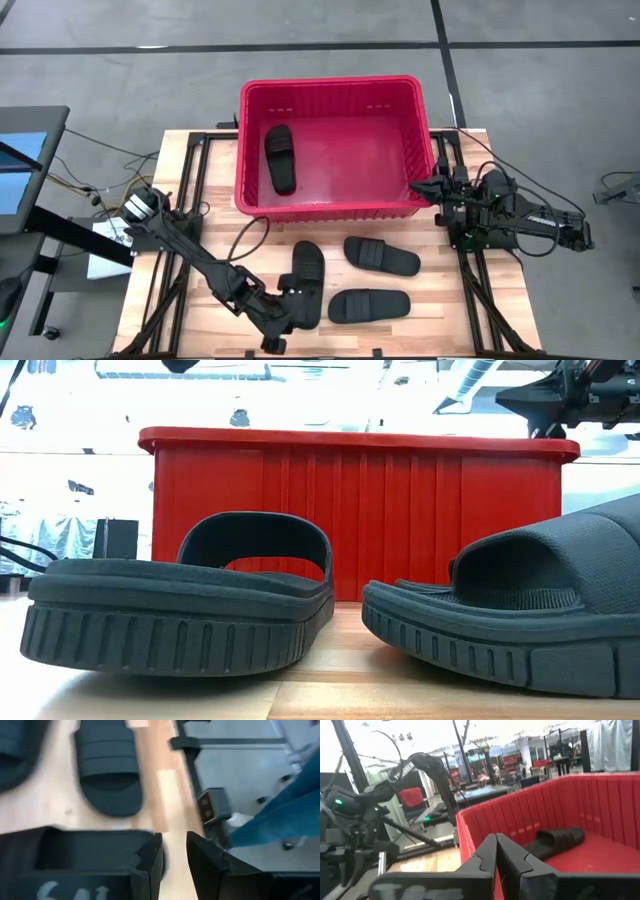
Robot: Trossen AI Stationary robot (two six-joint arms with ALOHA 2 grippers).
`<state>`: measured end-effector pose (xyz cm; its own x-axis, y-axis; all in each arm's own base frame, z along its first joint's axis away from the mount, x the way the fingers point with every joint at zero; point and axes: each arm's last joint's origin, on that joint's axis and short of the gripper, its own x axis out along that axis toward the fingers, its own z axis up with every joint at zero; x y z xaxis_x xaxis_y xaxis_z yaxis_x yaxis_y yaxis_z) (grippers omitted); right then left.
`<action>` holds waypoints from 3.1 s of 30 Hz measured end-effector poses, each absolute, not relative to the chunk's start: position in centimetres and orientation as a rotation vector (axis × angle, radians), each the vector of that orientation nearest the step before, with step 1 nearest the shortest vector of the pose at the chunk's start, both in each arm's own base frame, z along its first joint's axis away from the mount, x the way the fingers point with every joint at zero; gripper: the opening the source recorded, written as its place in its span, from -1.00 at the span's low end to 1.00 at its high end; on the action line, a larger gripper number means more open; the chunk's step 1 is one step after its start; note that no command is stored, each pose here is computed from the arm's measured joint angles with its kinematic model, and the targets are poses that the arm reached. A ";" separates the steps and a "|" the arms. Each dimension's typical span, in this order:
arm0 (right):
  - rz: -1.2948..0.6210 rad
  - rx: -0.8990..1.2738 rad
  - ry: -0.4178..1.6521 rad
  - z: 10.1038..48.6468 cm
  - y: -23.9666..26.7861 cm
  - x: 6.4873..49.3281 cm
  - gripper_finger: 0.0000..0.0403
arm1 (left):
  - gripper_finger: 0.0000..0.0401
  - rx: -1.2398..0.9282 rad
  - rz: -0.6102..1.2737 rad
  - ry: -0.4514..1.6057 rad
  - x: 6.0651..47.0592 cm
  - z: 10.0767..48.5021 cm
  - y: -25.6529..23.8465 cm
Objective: Pick and place slides into bin
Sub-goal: Put the black slipper into the bin
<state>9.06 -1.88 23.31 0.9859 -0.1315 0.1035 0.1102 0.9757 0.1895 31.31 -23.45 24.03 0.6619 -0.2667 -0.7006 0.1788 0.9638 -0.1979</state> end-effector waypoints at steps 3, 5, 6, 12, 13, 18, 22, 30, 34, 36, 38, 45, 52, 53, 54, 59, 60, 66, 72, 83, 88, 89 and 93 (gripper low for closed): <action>-0.122 0.185 -0.113 23.3 -1.9 9.1 -1.00 | -0.61 -0.132 -0.260 0.809 31.5 23.7 -23.6; -0.122 0.186 -0.106 23.2 -1.9 9.1 -1.00 | -0.61 -0.152 -0.279 0.801 31.7 23.7 -23.8; -0.122 0.186 -0.106 23.2 -1.9 9.1 -1.00 | -0.60 -0.154 -0.290 0.809 31.7 23.7 -23.8; -0.126 0.190 -0.072 22.9 -1.9 9.1 -1.00 | -0.47 -0.164 -0.341 0.811 32.0 23.0 -24.5; -0.126 0.191 -0.071 22.9 -1.9 9.1 -1.00 | -0.44 -0.160 -0.343 0.821 31.9 22.8 -24.6; -0.125 0.189 -0.063 22.8 -1.9 9.1 -1.00 | -0.32 -0.135 -0.346 0.858 31.7 21.9 -24.9; -0.125 0.189 -0.062 22.8 -1.9 9.1 -1.00 | -0.25 -0.112 -0.339 0.867 31.8 21.3 -25.0; -0.126 0.191 -0.061 22.8 -1.9 9.1 -1.00 | -0.21 -0.037 -0.300 0.897 32.1 19.8 -25.0; -0.127 0.192 -0.062 22.8 -1.9 9.1 -1.00 | -0.21 -0.002 -0.266 0.925 32.0 19.1 -24.9; -0.127 0.192 -0.061 22.8 -1.9 9.1 -1.00 | -0.21 0.012 -0.256 0.945 31.9 18.9 -24.7; -0.127 0.193 -0.063 22.8 -1.9 9.1 -1.00 | -0.21 0.019 -0.249 0.949 31.9 18.8 -24.8; -0.127 0.193 -0.062 22.8 -1.9 9.1 -1.00 | -0.21 0.055 -0.252 0.986 31.8 17.9 -24.7; -0.127 0.193 -0.061 22.8 -1.9 9.1 -1.00 | -0.21 0.086 -0.281 1.034 31.9 16.6 -24.9; -0.127 0.193 -0.061 22.8 -1.9 9.1 -1.00 | -0.21 0.083 -0.290 1.039 31.9 16.3 -25.0; -0.127 0.193 -0.062 22.8 -1.9 9.1 -1.00 | -0.21 0.084 -0.293 1.040 32.0 16.2 -25.1; -0.127 0.193 -0.062 22.8 -1.9 9.1 -1.00 | -0.21 0.124 -0.304 1.046 32.1 15.9 -25.2; -0.127 0.193 -0.061 22.8 -1.9 9.1 -1.00 | -0.21 0.131 -0.307 1.046 32.1 15.8 -25.1; -0.127 0.193 -0.062 22.8 -1.9 9.1 -1.00 | -0.21 0.167 -0.276 1.031 32.1 15.7 -25.0; -0.127 0.193 -0.061 22.8 -1.9 9.1 -1.00 | -0.21 0.178 -0.296 1.039 32.6 13.9 -25.4; -0.127 0.193 -0.061 22.8 -1.9 9.1 -1.00 | -0.39 0.182 -0.223 1.021 32.8 13.2 -25.5; -0.127 0.193 -0.061 22.8 -1.9 9.1 -1.00 | -0.79 0.157 -0.230 1.036 32.8 13.2 -25.5; -0.127 0.193 -0.061 22.8 -1.9 9.1 -1.00 | -0.88 0.152 -0.236 1.041 32.7 13.2 -25.5; -0.127 0.193 -0.061 22.8 -1.9 9.1 -1.00 | -0.94 0.136 -0.232 1.048 32.7 13.1 -25.5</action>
<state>9.09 -1.88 22.78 0.9901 -0.1317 0.0478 0.1201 0.9735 0.1948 32.75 -25.47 13.13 0.4781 -0.1244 -0.8695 0.2535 0.9673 0.0010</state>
